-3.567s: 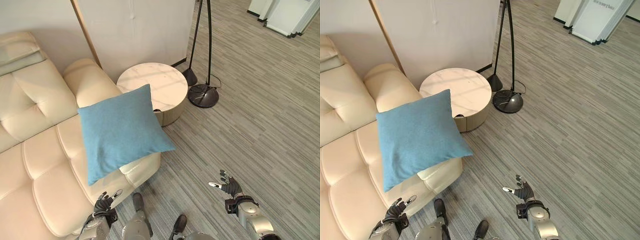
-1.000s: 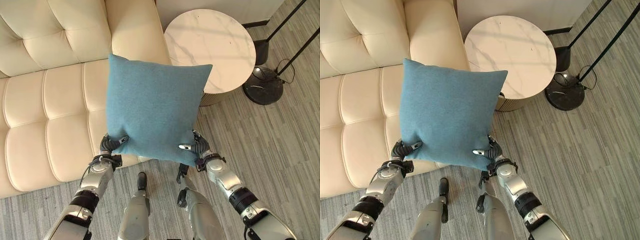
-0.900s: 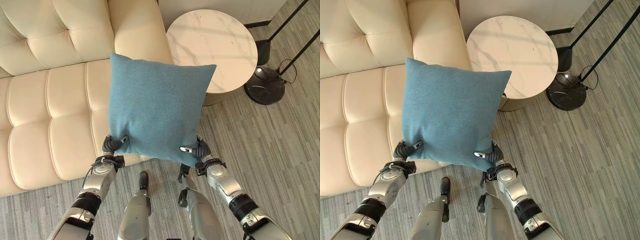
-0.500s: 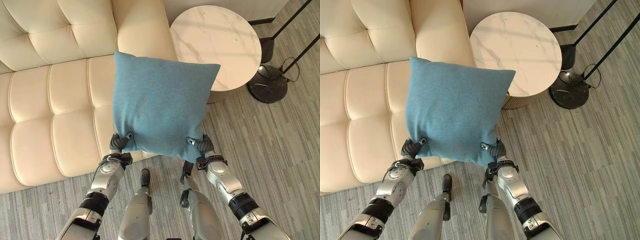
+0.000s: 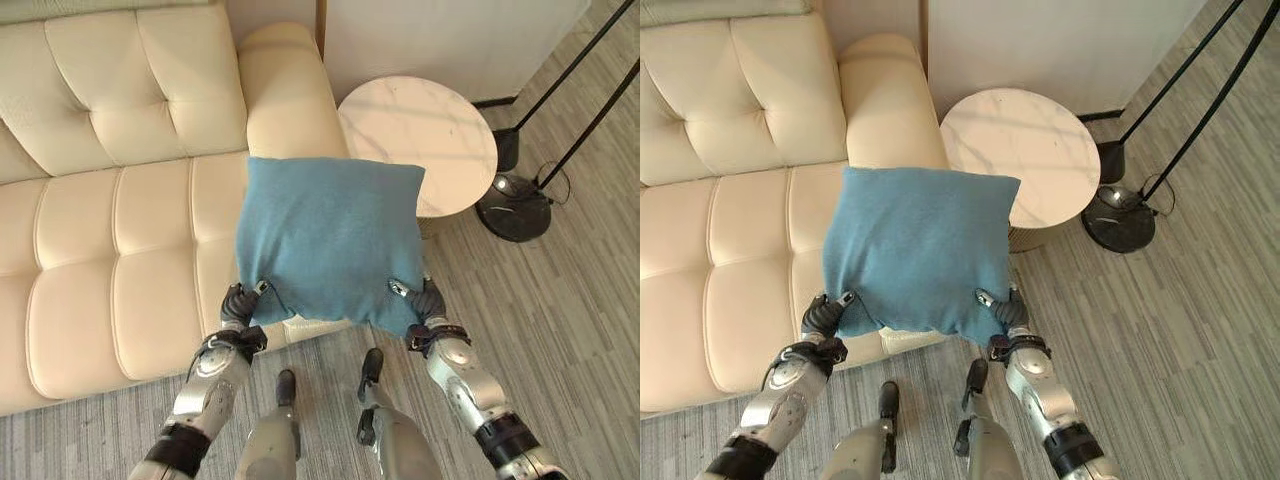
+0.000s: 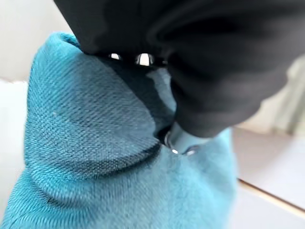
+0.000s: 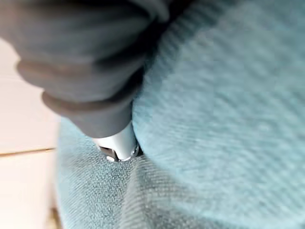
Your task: Pick up all the scattered cushions and arrange them neatly on the sofa.
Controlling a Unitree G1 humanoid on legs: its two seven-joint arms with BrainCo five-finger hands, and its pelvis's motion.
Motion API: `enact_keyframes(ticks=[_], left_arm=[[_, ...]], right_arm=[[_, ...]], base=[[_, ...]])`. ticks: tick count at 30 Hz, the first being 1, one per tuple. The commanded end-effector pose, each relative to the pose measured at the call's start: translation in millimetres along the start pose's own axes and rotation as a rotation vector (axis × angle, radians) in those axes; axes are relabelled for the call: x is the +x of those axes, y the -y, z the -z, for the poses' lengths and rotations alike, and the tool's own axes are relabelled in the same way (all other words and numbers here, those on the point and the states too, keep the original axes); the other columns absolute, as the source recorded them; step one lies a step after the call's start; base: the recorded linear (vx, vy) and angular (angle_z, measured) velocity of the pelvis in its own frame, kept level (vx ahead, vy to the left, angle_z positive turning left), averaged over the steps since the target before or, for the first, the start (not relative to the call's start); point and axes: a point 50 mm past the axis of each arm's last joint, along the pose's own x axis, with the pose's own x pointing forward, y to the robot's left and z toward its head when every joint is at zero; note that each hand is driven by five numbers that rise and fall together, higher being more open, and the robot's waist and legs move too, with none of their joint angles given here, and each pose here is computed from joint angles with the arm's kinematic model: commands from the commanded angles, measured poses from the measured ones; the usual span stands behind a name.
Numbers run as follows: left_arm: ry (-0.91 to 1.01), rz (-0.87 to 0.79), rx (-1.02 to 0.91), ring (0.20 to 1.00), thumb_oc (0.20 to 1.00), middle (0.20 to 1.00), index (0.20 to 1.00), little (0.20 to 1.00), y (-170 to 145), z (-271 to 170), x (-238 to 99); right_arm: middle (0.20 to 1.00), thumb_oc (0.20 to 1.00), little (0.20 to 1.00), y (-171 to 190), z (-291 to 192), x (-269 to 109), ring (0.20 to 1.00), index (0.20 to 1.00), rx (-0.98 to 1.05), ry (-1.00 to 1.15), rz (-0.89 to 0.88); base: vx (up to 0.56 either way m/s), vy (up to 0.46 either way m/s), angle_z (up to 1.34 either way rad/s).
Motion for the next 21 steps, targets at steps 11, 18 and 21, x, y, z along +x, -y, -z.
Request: enact_keyframes(ticks=[11,18,21], left_arm=[[0.335,0.304,0.061,0.2,0.2,0.2,0.2,0.2,45,-55,-25],[0.426,0.252,0.053,0.2,0.2,0.2,0.2,0.2,32,-72,-38],[0.483,0.226,0.041,0.2,0.2,0.2,0.2,0.2,30,-79,-48]], right_arm=[[0.2,0.2,0.2,-13,-48,-26,0.2,0.2,0.038,0.285,-0.21],[0.2,0.2,0.2,-10,-66,-36,0.2,0.2,0.074,0.379,-0.231],[0.2,0.2,0.2,-9,-75,-45,0.2,0.2,0.085,0.432,-0.261]], base=[[-0.02,-0.008,-0.1],[-0.07,-0.136,0.01],[-0.29,-0.495,0.02]])
